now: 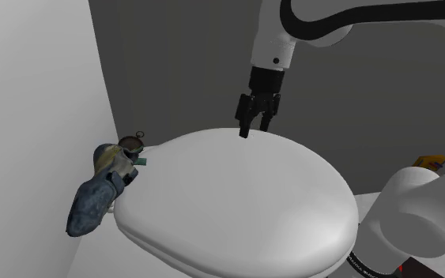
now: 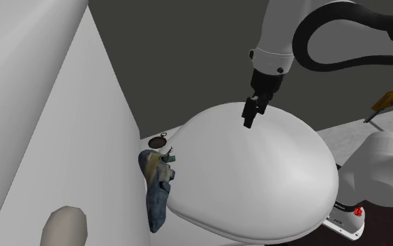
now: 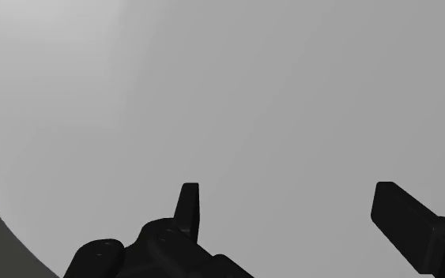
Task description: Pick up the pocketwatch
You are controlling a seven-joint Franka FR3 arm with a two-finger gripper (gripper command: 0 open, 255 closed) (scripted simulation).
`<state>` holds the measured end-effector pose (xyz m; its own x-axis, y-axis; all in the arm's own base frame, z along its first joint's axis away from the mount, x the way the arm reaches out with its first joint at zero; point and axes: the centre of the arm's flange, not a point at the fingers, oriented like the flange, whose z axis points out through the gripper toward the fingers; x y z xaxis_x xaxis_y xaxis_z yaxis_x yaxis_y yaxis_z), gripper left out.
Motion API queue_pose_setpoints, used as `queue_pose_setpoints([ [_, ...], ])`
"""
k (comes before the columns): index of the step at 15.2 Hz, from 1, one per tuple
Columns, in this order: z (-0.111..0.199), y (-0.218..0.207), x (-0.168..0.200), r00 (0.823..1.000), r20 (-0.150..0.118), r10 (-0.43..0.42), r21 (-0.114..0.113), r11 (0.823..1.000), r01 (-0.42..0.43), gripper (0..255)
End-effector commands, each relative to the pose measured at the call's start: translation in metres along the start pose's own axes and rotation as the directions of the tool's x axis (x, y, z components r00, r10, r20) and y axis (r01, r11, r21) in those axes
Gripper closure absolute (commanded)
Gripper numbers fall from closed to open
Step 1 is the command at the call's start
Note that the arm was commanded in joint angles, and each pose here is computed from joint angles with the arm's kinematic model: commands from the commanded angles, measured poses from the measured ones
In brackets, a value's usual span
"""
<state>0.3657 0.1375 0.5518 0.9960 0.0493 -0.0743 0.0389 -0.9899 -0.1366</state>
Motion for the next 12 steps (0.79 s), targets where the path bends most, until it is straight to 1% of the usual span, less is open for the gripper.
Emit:
queue_pose_setpoints([
  [1,0.003,-0.021,0.012,0.999,0.005,0.037,0.014,0.999,-0.037,0],
  [6,0.008,-0.071,0.048,0.993,0.017,0.120,0.044,0.992,-0.121,0],
  [12,0.013,-0.128,0.097,0.975,0.035,0.219,0.079,0.972,-0.221,0],
])
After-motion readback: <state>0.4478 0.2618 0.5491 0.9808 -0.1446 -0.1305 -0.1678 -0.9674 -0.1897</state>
